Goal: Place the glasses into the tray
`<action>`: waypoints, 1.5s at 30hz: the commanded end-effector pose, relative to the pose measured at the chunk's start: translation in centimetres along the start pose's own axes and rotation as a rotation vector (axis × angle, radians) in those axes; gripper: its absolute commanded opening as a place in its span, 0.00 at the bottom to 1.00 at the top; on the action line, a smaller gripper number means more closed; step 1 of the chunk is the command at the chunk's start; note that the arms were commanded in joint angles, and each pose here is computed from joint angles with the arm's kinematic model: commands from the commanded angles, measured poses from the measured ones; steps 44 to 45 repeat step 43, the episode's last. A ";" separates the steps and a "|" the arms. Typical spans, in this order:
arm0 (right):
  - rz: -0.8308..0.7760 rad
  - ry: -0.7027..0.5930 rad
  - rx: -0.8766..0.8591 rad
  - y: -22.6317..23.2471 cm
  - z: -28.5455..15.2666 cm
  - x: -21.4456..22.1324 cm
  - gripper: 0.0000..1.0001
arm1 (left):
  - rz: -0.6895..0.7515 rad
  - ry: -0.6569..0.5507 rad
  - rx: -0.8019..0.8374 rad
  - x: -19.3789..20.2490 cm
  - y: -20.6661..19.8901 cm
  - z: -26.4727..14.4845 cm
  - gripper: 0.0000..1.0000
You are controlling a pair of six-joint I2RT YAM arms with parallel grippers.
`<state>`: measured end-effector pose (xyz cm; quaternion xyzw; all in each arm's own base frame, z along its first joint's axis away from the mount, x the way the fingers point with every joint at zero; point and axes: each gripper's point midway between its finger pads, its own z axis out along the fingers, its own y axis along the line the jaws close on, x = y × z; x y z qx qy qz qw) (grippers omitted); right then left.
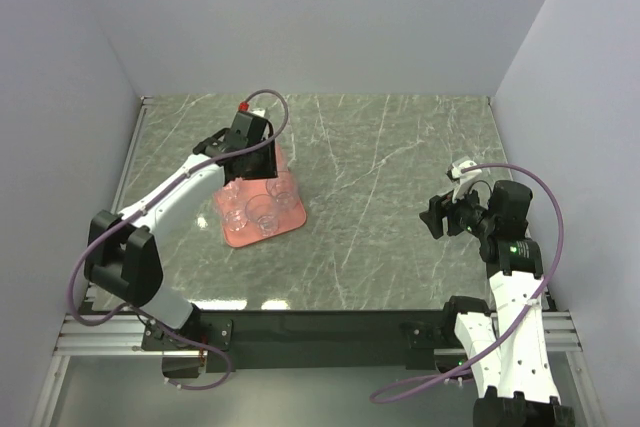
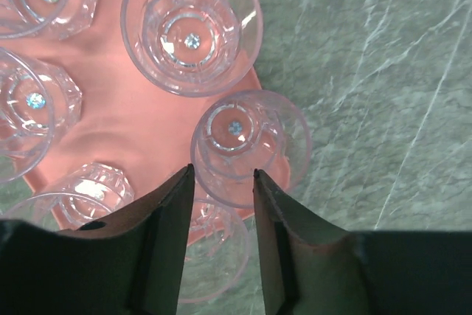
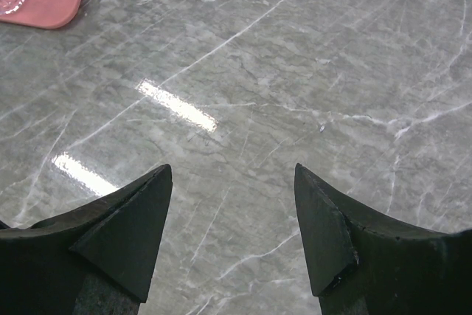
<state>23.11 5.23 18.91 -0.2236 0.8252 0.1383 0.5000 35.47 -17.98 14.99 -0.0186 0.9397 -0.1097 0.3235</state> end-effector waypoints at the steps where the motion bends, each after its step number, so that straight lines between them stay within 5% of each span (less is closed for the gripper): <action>1: -0.034 -0.041 0.011 -0.3 -0.1 -1.0 0.74 | -0.008 -0.116 0.055 -3.4 -1.2 -3.3 0.46; 5: -0.035 -0.042 0.018 -0.4 -0.2 -1.0 0.74 | 0.000 -0.201 0.091 -4.3 -1.3 -5.7 0.57; 12: -0.011 -0.117 0.145 -2.0 -1.1 -2.5 0.75 | -0.010 -0.409 0.094 -5.2 1.3 -11.2 0.91; 15: 0.028 -0.154 0.250 -3.5 -1.8 -3.1 0.84 | -0.030 -0.525 0.039 -4.9 3.8 -14.3 0.99; 24: 0.213 -0.251 0.536 -7.9 -3.8 -4.3 1.00 | -0.176 -0.822 -0.241 -2.5 12.8 -21.0 0.99; 29: 0.349 -0.339 0.756 -11.1 -5.9 -4.7 1.00 | -0.248 -0.903 -0.300 -1.1 15.2 -22.9 0.99; 45: 0.374 -0.359 0.911 -13.1 -7.2 -3.4 0.99 | -0.263 -0.924 -0.292 -0.5 15.5 -23.3 0.99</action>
